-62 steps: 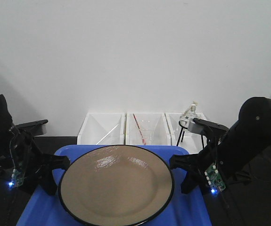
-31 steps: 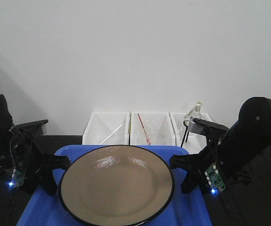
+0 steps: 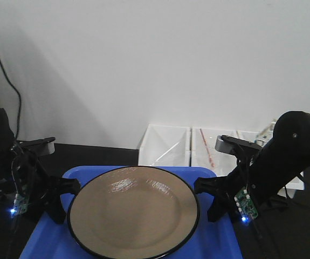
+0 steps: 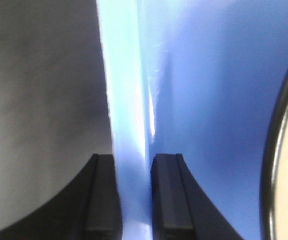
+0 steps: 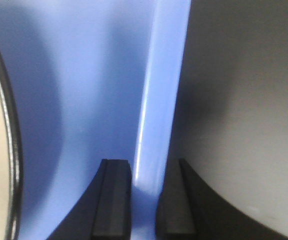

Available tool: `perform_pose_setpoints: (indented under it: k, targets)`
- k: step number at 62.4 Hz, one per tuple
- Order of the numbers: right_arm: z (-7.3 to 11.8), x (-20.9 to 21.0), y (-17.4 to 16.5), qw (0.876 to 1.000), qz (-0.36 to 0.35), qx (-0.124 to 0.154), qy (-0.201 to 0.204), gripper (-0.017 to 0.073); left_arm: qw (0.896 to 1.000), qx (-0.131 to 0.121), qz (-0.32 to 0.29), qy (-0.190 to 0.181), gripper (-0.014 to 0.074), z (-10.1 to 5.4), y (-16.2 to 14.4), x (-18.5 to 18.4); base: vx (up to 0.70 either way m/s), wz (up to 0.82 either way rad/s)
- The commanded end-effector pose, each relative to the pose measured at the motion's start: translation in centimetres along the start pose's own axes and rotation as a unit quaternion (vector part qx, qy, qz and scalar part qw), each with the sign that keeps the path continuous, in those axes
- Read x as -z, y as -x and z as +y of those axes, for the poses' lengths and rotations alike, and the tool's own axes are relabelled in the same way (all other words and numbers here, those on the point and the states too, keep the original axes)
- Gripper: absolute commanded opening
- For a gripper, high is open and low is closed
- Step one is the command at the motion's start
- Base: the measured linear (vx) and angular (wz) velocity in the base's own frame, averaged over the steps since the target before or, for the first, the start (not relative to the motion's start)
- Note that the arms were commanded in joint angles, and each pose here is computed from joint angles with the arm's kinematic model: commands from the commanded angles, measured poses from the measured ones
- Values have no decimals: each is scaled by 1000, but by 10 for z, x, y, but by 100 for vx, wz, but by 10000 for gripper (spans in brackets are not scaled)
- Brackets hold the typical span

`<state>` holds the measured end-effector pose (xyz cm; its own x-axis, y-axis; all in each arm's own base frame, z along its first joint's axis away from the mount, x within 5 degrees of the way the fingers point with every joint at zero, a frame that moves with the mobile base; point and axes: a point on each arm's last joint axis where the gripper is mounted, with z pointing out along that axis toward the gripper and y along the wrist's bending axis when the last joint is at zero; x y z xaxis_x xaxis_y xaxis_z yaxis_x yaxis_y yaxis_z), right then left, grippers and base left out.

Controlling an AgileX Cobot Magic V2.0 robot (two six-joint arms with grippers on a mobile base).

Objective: Place disk in tray to left cabinet
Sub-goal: 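Hold the tray with both grippers while driving to the open cabinet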

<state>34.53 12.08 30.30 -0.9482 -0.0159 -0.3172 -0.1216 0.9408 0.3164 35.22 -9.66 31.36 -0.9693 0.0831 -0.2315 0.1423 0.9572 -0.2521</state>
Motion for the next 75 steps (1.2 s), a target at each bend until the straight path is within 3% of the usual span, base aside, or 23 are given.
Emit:
perform_pose_setpoints:
  k: [1,75]
  targets:
    - [12,31,7,997,-67,12,28,-2,999,-9,-42,-20,0,-11,-2,30,-8,46]
    - [12,31,7,997,-67,12,28,-2,999,-9,-42,-20,0,-11,-2,30,-12,52]
